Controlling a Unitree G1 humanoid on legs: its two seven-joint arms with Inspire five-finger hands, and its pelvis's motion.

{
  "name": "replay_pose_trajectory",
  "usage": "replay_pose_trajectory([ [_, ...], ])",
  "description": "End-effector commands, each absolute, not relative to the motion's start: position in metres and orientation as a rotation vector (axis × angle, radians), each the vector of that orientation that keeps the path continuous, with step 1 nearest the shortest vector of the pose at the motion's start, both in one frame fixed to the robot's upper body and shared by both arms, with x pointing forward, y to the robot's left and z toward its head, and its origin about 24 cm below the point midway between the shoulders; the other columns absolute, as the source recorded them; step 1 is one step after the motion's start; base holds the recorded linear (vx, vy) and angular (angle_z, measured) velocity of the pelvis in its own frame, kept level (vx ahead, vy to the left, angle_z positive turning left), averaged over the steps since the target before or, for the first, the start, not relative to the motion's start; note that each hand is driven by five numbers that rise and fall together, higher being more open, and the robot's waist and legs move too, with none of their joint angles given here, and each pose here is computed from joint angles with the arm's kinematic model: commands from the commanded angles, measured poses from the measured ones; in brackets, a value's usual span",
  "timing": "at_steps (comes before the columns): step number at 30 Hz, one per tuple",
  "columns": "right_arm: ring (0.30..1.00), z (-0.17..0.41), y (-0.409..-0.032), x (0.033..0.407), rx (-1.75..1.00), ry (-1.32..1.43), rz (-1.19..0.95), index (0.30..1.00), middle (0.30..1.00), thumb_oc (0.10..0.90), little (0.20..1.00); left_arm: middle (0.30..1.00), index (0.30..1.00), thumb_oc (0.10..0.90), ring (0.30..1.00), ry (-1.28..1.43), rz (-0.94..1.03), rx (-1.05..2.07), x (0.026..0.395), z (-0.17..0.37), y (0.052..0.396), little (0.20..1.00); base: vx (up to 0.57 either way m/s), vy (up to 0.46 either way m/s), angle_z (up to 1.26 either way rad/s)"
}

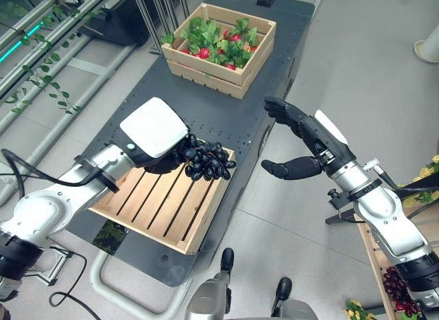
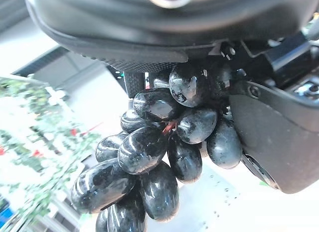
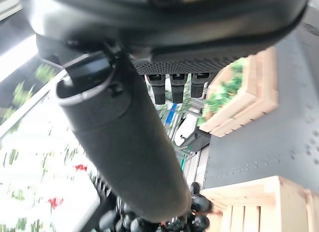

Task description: Pick up the fruits from the basket on one side to the basket on the other side

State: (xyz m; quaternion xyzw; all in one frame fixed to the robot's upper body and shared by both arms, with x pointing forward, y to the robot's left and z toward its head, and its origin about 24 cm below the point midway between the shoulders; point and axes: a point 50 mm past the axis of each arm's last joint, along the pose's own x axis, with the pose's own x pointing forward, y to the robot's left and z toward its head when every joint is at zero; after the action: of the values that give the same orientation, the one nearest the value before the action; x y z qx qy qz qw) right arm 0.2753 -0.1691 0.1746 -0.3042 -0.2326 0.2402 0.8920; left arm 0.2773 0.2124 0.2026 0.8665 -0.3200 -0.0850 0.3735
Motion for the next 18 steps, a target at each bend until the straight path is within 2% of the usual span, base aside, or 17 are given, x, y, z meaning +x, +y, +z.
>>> replay_pose_trajectory([
  [1,0.900,0.194,-0.149,0.260,-0.630,-0.694,0.538,0.900,0.900,0.800,0.900,0.300,0.300,0.400,0.300,-0.860,-0.010,2.189,0.287,0.242,0.212,0.300,0.00,-0.028,0.06],
  [6,0.900,0.199,-0.141,0.259,-0.652,-0.741,0.544,0.900,0.900,0.800,0.900,0.300,0.300,0.400,0.300,-0.921,-0.078,2.147,0.287,0.248,0.186,0.300,-0.01,-0.034,0.02],
  [18,0.900,0.184,-0.132,0.258,-0.546,-0.584,0.718,0.900,0.900,0.800,0.900,0.300,0.300,0.400,0.300,-0.977,-0.093,2.112,0.283,0.256,0.169,0.300,0.00,0.000,0.00],
])
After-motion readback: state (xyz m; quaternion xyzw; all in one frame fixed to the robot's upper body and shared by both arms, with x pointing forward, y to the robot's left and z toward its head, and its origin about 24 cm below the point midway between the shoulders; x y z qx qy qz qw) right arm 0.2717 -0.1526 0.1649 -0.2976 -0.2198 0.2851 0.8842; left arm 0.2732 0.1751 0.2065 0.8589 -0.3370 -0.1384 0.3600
